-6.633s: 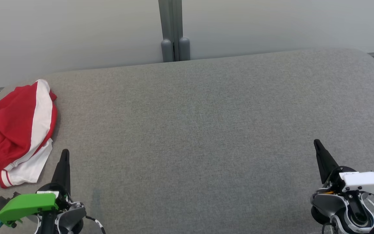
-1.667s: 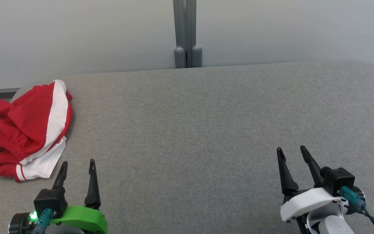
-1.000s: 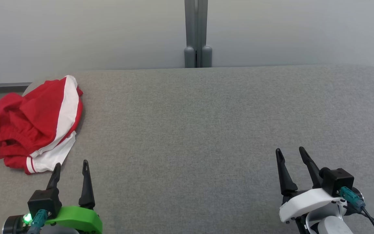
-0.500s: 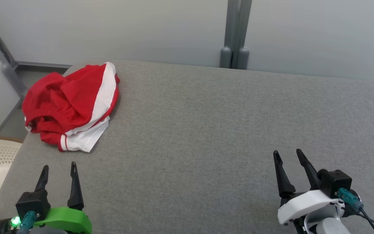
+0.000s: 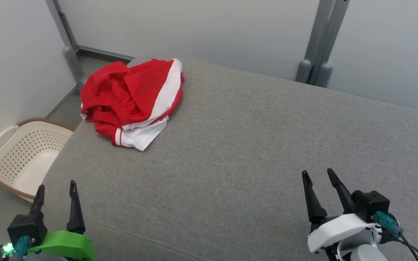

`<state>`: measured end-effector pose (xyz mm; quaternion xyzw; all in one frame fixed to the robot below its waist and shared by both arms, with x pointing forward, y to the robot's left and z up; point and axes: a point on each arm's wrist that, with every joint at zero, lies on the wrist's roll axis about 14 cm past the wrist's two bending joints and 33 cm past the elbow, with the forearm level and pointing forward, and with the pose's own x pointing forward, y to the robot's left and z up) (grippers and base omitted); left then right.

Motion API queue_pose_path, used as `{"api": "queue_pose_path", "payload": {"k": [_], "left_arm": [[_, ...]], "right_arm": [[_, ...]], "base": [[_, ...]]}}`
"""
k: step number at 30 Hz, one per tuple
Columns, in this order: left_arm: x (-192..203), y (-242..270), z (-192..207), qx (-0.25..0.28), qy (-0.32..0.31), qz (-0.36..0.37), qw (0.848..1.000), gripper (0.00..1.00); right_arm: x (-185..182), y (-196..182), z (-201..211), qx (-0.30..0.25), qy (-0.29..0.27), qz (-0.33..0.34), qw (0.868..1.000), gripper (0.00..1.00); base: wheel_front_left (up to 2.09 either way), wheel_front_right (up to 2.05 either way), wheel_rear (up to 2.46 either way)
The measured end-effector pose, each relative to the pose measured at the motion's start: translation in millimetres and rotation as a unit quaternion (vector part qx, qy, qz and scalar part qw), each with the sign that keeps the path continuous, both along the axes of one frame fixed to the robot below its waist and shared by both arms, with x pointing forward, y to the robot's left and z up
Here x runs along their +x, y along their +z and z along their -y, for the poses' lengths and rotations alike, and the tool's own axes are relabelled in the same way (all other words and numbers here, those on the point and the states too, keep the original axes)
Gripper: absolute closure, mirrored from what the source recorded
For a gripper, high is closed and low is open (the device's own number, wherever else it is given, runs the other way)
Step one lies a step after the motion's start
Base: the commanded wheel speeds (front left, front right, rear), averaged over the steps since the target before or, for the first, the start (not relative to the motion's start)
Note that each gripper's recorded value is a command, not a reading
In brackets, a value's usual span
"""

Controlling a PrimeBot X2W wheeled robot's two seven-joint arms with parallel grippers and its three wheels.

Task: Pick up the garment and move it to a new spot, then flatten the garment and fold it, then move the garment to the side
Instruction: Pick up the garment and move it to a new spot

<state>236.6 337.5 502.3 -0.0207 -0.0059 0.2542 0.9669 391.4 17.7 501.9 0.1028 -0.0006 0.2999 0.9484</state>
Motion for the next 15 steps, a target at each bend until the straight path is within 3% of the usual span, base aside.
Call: {"api": "queue_pose_path", "payload": {"k": [15], "left_arm": [[-35.1,-8.5,-24.4,-0.005,0.065,-0.011,0.998,0.00]], "right_arm": [[1.9,-9.5,-43.8,0.000,0.060,-0.013,0.998,0.00]], "base": [[0.00,0.00,0.00]]}}
